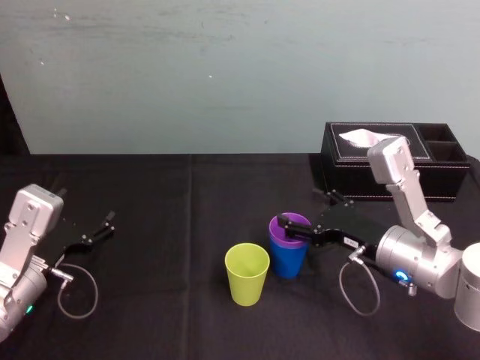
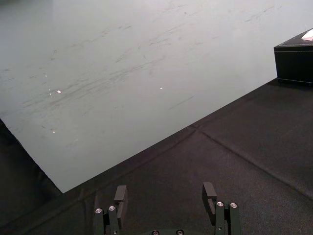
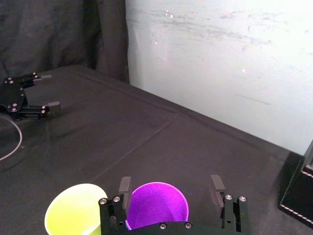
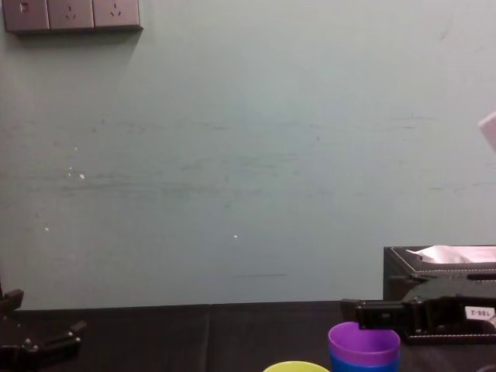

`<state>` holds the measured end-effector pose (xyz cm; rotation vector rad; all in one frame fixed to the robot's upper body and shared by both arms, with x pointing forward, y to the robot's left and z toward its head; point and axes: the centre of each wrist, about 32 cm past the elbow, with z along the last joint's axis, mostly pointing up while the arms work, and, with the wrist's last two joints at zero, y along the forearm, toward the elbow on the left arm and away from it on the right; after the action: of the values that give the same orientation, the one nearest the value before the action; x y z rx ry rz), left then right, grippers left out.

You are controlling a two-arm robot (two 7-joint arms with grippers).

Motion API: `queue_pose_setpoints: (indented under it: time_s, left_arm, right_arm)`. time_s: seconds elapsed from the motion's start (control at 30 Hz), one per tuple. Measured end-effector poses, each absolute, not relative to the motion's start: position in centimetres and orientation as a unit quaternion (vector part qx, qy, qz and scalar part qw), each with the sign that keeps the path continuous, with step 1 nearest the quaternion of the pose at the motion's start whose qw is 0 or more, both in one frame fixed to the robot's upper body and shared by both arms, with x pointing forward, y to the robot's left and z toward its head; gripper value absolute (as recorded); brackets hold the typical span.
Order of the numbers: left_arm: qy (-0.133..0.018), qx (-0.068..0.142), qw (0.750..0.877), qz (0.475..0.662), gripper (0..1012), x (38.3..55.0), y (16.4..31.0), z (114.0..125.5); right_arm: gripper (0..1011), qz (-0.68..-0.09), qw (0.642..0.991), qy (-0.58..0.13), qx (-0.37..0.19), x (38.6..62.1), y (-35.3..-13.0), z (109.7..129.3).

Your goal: Stack the three plastic cups sequentially using one hand.

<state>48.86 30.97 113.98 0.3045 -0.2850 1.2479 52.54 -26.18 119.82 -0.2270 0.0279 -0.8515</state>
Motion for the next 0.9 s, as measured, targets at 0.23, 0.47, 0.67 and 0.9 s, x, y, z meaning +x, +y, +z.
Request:
queue_pose_setpoints:
  time_s: [0.23,0.47,0.67,0.9]
  left_arm:
    - [-0.132,0.141,0.791,0.580,1000,48.9,31.0,114.0]
    - [-0.132,0.141,0.791,0.580,1000,48.9,31.0,114.0]
    - [-0.132,0.142,0.791,0.580,1000,48.9,31.0,114.0]
    - [-0.132,0.141,0.791,0.580,1000,48.9,31.0,114.0]
  right_arm:
    - [1003,-0.414,0.904,-0.006,-0.109,51.8,-27.0,121.1]
    - [1003,-0.395,0.912,-0.016,-0.111,50.0,-27.1,123.0]
    - [1003,-0.368,0.922,-0.005,-0.121,47.8,-26.6,124.0]
    - [1002,-0.343,0.929,0.028,-0.134,45.3,-25.3,123.3]
